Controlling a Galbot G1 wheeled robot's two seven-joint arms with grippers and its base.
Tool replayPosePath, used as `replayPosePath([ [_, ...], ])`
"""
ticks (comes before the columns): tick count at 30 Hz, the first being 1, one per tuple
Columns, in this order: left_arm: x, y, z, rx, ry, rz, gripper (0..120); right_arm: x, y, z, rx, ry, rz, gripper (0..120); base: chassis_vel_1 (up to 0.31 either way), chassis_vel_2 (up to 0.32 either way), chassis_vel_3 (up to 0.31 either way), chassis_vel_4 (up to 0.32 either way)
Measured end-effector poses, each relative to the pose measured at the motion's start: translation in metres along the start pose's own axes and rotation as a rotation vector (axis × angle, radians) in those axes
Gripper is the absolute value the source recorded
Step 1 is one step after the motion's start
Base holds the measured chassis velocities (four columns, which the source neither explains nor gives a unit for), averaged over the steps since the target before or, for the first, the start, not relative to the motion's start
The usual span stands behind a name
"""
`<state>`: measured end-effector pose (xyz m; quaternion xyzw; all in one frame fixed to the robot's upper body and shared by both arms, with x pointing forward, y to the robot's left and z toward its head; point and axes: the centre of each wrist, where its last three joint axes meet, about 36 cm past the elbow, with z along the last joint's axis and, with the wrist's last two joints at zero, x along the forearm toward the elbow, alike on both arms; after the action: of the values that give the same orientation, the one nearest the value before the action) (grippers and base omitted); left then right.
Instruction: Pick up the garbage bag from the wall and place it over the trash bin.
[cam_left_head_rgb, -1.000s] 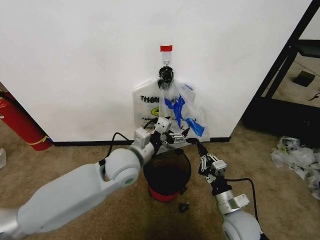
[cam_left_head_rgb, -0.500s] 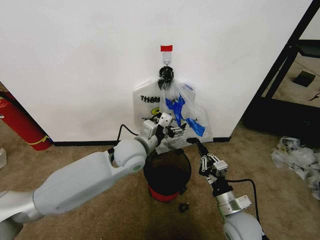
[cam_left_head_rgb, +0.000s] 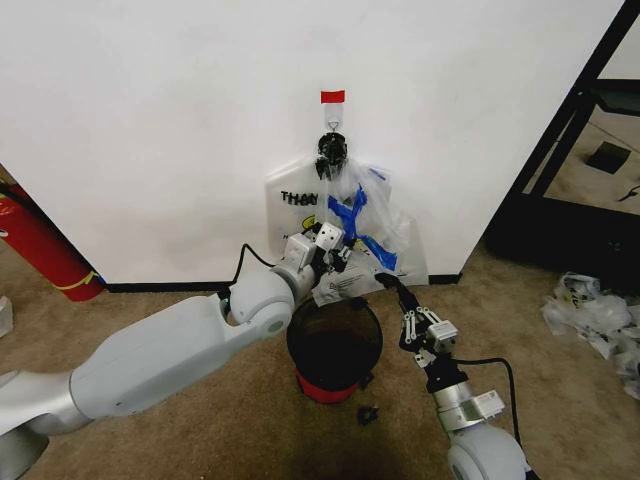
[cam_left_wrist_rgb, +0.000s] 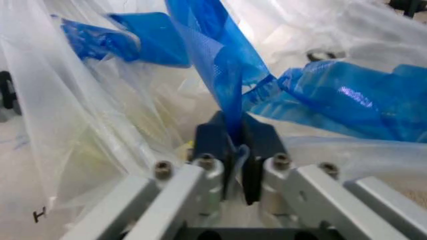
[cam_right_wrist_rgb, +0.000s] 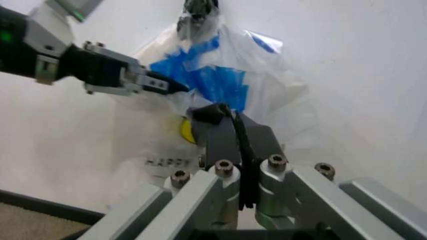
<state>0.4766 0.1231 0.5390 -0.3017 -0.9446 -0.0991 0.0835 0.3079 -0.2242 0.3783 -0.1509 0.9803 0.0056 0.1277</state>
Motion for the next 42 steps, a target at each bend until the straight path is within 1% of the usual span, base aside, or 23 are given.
replayPosePath([
  [1, 0.001, 0.001, 0.001, 0.001, -0.001, -0.001, 0, 0.000, -0.001, 0.000, -0.001, 0.001, 0.002, 0, 0.000, 0.000, 0.000, 0.000],
  [4, 0.005, 0.002, 0.001, 0.010, -0.012, -0.005, 0, -0.002, -0.003, 0.000, -0.002, 0.001, 0.007, 0, 0.000, 0.000, 0.000, 0.000],
  [10, 0.012, 0.002, -0.005, 0.043, -0.058, -0.012, 0, -0.004, -0.007, -0.001, 0.008, 0.008, 0.030, 0, 0.000, 0.000, 0.000, 0.000],
  [12, 0.019, 0.000, -0.009, 0.075, -0.089, -0.023, 0, -0.001, -0.012, -0.008, 0.041, 0.020, 0.030, 0, 0.000, 0.000, 0.000, 0.000],
  [14, 0.022, 0.000, -0.010, 0.085, -0.097, -0.026, 0, 0.001, -0.014, -0.010, 0.057, 0.021, 0.024, 0, 0.000, 0.000, 0.000, 0.000],
  [16, 0.028, -0.001, -0.010, 0.106, -0.112, -0.031, 0, 0.006, -0.020, -0.016, 0.097, 0.024, 0.001, 7, 0.000, 0.000, 0.000, 0.000],
  [20, 0.046, -0.006, 0.001, 0.155, -0.117, -0.044, 0, 0.009, -0.027, -0.044, 0.145, 0.003, -0.081, 25, 0.000, 0.000, 0.000, 0.000],
  [21, 0.046, -0.006, 0.001, 0.155, -0.117, -0.044, 0, 0.009, -0.027, -0.044, 0.145, 0.003, -0.081, 25, 0.000, 0.000, 0.000, 0.000],
  [24, 0.048, -0.010, 0.008, 0.171, -0.112, -0.054, 0, -0.001, -0.030, -0.070, 0.128, -0.014, -0.120, 35, 0.000, 0.000, 0.000, 0.000],
  [25, 0.046, -0.012, 0.011, 0.177, -0.114, -0.056, 0, -0.011, -0.032, -0.083, 0.111, -0.017, -0.142, 43, 0.000, 0.000, 0.000, 0.000],
  [26, 0.044, -0.014, 0.012, 0.180, -0.114, -0.055, 0, -0.015, -0.034, -0.086, 0.112, -0.018, -0.149, 47, 0.000, 0.000, 0.000, 0.000],
  [27, 0.042, -0.016, 0.013, 0.181, -0.113, -0.052, 0, -0.019, -0.037, -0.087, 0.118, -0.019, -0.154, 50, 0.000, 0.000, 0.000, 0.000],
  [28, 0.042, -0.016, 0.013, 0.181, -0.113, -0.052, 0, -0.019, -0.037, -0.087, 0.118, -0.019, -0.154, 50, 0.000, 0.000, 0.000, 0.000],
  [31, 0.036, -0.020, 0.014, 0.180, -0.112, -0.040, 0, -0.036, -0.053, -0.079, 0.146, 0.008, -0.163, 62, 0.000, 0.000, 0.000, 0.000],
  [32, 0.035, -0.020, 0.015, 0.179, -0.111, -0.039, 0, -0.043, -0.058, -0.076, 0.155, 0.016, -0.166, 64, 0.000, 0.000, 0.000, 0.000],
  [34, 0.035, -0.020, 0.015, 0.177, -0.110, -0.038, 0, -0.064, -0.073, -0.067, 0.188, 0.037, -0.172, 75, 0.000, 0.000, 0.000, 0.000],
  [36, 0.032, -0.021, 0.015, 0.175, -0.110, -0.036, 0, -0.077, -0.082, -0.064, 0.208, 0.045, -0.172, 82, 0.000, 0.000, 0.000, 0.000],
  [37, 0.032, -0.021, 0.015, 0.175, -0.110, -0.036, 0, -0.077, -0.082, -0.064, 0.208, 0.045, -0.172, 82, 0.000, 0.000, 0.000, 0.000],
  [38, 0.031, -0.021, 0.014, 0.174, -0.111, -0.034, 0, -0.085, -0.087, -0.062, 0.218, 0.049, -0.176, 88, 0.000, 0.000, 0.000, 0.000],
  [39, 0.030, -0.021, 0.014, 0.175, -0.111, -0.033, 0, -0.090, -0.089, -0.061, 0.222, 0.051, -0.180, 89, 0.000, 0.000, 0.000, 0.000],
  [40, 0.029, -0.022, 0.015, 0.175, -0.111, -0.033, 0, -0.097, -0.092, -0.057, 0.231, 0.058, -0.189, 94, 0.000, 0.000, 0.000, 0.000],
  [42, 0.028, -0.022, 0.015, 0.177, -0.111, -0.032, 0, -0.109, -0.095, -0.049, 0.242, 0.076, -0.216, 96, 0.000, 0.000, 0.000, 0.000],
])
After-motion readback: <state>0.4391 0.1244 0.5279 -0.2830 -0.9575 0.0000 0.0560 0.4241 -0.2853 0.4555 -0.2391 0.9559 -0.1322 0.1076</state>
